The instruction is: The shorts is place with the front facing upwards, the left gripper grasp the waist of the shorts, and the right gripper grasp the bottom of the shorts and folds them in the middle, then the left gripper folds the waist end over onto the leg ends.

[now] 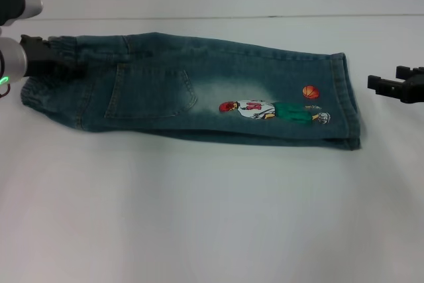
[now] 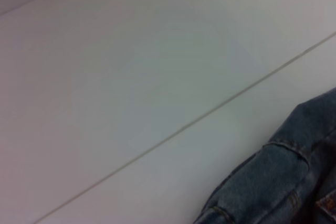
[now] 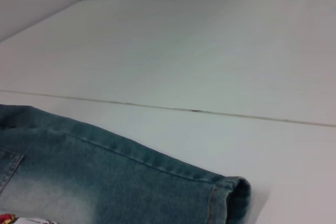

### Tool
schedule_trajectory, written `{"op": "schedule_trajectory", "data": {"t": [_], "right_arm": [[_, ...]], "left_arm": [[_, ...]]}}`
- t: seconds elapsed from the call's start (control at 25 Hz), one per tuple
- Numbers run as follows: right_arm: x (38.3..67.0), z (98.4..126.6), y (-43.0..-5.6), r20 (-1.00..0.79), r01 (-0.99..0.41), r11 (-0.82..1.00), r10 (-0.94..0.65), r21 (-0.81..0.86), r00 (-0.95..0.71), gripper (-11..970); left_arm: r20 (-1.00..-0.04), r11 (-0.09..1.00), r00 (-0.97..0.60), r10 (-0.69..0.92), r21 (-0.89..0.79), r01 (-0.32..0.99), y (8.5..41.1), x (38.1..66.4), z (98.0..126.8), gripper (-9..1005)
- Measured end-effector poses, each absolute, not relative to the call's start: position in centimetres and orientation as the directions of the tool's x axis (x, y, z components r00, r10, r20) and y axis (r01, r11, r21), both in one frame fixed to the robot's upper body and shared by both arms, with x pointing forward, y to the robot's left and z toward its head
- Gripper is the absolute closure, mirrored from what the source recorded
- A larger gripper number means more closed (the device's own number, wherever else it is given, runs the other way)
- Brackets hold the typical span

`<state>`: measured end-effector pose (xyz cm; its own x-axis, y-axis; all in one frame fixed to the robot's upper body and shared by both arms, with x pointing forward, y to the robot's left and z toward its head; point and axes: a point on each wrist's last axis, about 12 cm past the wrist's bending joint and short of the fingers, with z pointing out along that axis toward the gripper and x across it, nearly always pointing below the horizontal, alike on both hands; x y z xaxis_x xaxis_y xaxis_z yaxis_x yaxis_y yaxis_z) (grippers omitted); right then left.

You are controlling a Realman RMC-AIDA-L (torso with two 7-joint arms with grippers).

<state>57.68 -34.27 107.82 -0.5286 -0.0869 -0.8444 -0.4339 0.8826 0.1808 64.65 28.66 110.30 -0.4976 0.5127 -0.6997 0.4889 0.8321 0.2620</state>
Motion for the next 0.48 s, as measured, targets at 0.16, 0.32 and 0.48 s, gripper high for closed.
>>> {"op": "schedule_trajectory", "data": {"t": [0.16,0.32,0.48], "right_arm": [[57.80,107.83,-34.03,-0.845,-0.445,0.878,-0.097,0.176,-0.525,168],[57.91,107.88,-33.87,-0.846,-0.450,0.876,-0.101,0.174,-0.524,168],[57.91,107.86,-33.79,-0.846,-0.451,0.875,-0.101,0.175,-0.524,169]], "left_arm": [[-0.687,0.825,-0.505,0.523,0.259,0.502,28.54,64.79,110.11,294],[-0.678,0.820,-0.507,0.532,0.263,0.508,28.52,64.82,109.98,294],[-0.681,0.827,-0.510,0.526,0.269,0.494,28.83,64.92,110.05,295]]}}
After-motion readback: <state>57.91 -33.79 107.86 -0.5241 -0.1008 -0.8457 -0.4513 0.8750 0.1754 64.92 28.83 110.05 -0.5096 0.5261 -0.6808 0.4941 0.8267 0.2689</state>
